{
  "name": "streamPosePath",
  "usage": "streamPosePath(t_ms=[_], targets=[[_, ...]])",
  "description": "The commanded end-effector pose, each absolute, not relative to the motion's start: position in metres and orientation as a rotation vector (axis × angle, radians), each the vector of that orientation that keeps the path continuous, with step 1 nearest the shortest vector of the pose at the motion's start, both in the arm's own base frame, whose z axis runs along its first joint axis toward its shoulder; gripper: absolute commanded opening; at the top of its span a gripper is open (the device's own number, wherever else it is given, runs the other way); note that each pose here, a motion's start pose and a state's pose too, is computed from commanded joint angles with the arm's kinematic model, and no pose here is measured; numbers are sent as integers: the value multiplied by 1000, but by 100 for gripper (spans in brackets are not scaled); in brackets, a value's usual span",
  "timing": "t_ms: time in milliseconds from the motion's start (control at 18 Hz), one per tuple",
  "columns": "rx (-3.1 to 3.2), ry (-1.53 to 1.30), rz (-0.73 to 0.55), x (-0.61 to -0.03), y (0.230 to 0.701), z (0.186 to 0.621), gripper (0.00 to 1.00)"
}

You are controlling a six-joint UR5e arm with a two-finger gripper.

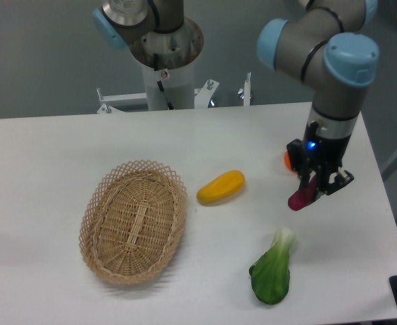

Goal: Place the sweet potato on the table
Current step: 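Carry the held purple sweet potato toward the yellow mango, lowering it, then lower the sweet potato onto the table and open the gripper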

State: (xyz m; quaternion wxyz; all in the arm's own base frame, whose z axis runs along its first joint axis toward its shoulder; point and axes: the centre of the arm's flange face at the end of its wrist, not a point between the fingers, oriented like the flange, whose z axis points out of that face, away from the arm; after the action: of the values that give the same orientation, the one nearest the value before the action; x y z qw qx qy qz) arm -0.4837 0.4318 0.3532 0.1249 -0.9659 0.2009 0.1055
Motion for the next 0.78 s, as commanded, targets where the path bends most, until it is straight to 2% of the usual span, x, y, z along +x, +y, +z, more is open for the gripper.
streamPosePath(t_ms=[333, 556, 778], targets=[[-2817, 538, 331, -442, 434, 294, 36], [-2908, 812, 344, -436, 418, 263, 36], [-2906, 918, 317, -447, 422, 230, 36]])
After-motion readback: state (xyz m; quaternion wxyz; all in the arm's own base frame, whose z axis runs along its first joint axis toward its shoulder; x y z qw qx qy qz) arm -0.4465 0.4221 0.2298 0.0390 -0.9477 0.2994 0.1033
